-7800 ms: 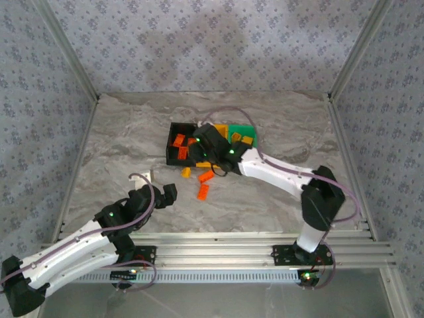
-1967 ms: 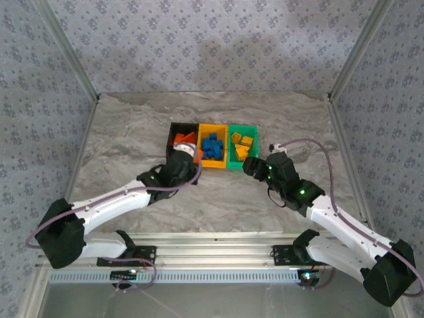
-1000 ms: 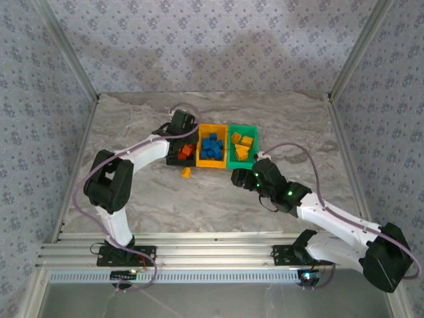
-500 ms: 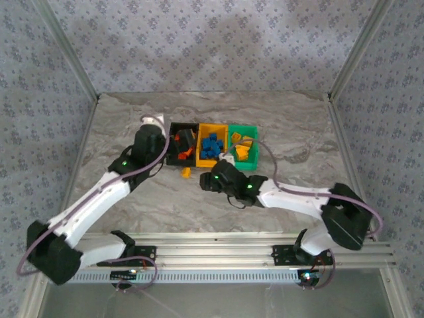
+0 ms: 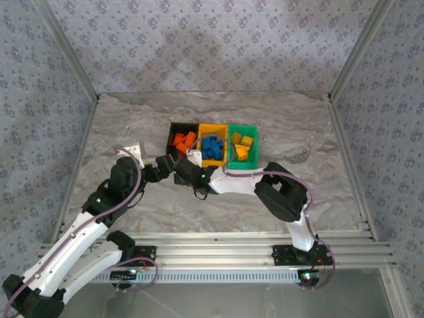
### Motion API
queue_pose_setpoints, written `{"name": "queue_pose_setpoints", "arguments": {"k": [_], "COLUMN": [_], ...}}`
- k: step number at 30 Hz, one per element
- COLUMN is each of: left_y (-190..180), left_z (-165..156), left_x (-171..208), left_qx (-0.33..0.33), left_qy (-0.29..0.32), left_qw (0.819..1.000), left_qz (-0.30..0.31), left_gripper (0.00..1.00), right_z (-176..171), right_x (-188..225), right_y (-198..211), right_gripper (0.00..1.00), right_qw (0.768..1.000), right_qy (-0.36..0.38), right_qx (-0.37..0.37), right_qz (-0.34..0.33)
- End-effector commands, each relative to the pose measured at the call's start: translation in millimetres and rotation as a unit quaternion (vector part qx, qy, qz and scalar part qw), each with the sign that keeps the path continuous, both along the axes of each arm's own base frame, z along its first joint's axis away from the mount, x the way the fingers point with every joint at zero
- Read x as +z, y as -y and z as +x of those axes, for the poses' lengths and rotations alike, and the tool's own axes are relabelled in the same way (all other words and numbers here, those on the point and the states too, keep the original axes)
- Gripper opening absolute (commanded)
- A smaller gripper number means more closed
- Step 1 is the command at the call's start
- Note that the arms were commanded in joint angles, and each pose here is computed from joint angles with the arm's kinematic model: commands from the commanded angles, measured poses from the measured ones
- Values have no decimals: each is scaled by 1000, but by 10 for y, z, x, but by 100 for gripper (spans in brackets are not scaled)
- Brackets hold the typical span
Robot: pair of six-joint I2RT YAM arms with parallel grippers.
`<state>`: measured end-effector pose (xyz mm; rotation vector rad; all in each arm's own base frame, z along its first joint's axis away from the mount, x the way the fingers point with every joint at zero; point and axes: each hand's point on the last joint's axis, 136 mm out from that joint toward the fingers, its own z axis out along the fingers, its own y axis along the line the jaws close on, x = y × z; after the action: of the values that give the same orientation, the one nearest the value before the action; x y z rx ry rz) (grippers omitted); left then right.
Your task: Sort the legos into containers by color
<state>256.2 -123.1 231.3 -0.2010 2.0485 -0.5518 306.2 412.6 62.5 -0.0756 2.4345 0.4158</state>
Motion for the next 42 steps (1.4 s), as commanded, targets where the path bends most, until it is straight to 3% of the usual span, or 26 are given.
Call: {"name": "queue_pose_setpoints", "arguments": {"k": [1, 8, 13, 18, 26, 34, 38, 42], "left_y": [-58, -63, -68, -61, -72, -73, -74, -90], "left_z": [-23, -41, -53, -65, -91, -143, -177, -195], "left_x": [-112, -154, -158, -218, -319, -516, -606, -662], "left_qx": [14, 14, 13, 13, 14, 10, 8, 11], "left_qy": [-17, -21, -21, -28, -41, -61, -71, -75], "left_qw": [1000, 1000, 1000, 1000, 999, 998, 997, 997], "left_qz": [4, 3, 1, -2, 2, 4, 4, 3], "left_gripper": [100, 99, 100, 100, 100, 99, 100, 99], "right_z": [67, 163, 178, 151, -139, -639, -590, -288], "right_x": [-125, -329, -334, -320, -90, 276, 656, 925], "right_y": [96, 98, 98, 159, 307, 851, 1251, 1626], "right_gripper": [72, 60, 40, 29, 26, 26, 26, 26], "right_qw": [998, 997, 998, 999, 1000, 999, 999, 999], "right_qy": [-2, -20, -17, -17, -3, 16, 44, 36], "right_qx": [-39, -50, -40, -28, 12, 27, 12, -13], "right_qz": [-47, -61, -54, -42, -17, -14, -16, 4]}}
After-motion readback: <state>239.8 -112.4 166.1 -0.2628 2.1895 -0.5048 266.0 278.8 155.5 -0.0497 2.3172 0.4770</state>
